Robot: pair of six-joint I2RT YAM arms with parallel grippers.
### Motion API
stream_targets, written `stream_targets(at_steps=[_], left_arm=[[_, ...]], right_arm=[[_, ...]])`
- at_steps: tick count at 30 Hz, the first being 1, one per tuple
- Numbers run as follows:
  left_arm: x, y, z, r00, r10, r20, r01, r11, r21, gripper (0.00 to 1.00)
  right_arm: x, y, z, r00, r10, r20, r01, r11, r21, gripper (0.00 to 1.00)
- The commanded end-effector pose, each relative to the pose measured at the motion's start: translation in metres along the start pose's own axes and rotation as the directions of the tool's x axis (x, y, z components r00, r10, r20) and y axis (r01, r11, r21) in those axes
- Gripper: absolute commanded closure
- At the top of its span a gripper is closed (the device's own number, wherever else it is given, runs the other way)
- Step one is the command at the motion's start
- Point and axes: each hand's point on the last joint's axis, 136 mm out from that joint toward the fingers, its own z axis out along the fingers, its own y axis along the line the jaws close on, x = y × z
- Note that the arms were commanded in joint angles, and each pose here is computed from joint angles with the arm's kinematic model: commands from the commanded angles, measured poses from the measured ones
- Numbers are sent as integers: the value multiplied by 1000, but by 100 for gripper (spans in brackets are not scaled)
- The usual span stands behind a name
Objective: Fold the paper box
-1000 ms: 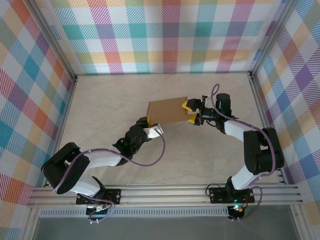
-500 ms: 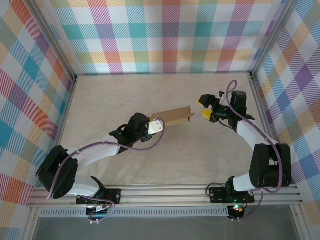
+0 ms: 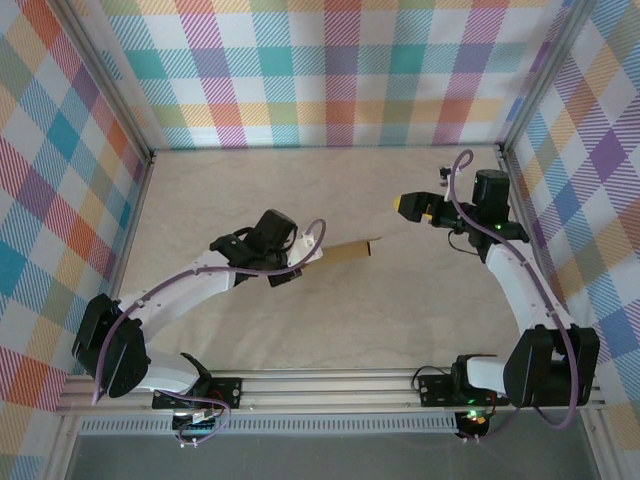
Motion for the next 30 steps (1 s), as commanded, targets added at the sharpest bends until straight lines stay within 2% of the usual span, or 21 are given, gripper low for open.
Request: stream_targets(at_steps=[1,4,6,8,10,13,16,20,23,30], left_arm=[[2,-14,-11,1000,-20,-4,20,993,116,75],[1,-24,-15,999,-27,-21,31,976,218,74],[0,-28,-19,998,-50,-49,62,957,283,74],[1,-30,-21,996,-54,-68,73,944,321,74],[3,-29,-22,995,-49,-82,74,938,339,74],[6,-29,-22,994,-39,-104,75,929,363,74],[10,-31,-22,989,-27,-142,81,919,386,74],[13,-31,-17,987,-11,-158,74,916,394,74],[11,-30,-14,988,-6,-157,68,915,397,74],[9,-29,-13,989,10,-151,53,911,409,74]], right_arm=[[4,28,-11,979,-202,-6,201,976,-87,5],[23,53,-15,932,-361,-40,350,922,-164,6],[49,73,-19,843,-534,-62,511,831,-220,7],[62,80,-22,765,-641,-61,616,756,-223,9],[70,86,-27,704,-708,-47,679,692,-244,14],[74,93,-33,656,-753,-49,717,642,-271,23],[78,88,-31,616,-779,-116,729,620,-291,36],[83,72,-23,557,-788,-261,731,615,-297,65],[88,64,-17,523,-786,-329,723,614,-317,66],[96,57,0,461,-788,-408,715,602,-354,67]])
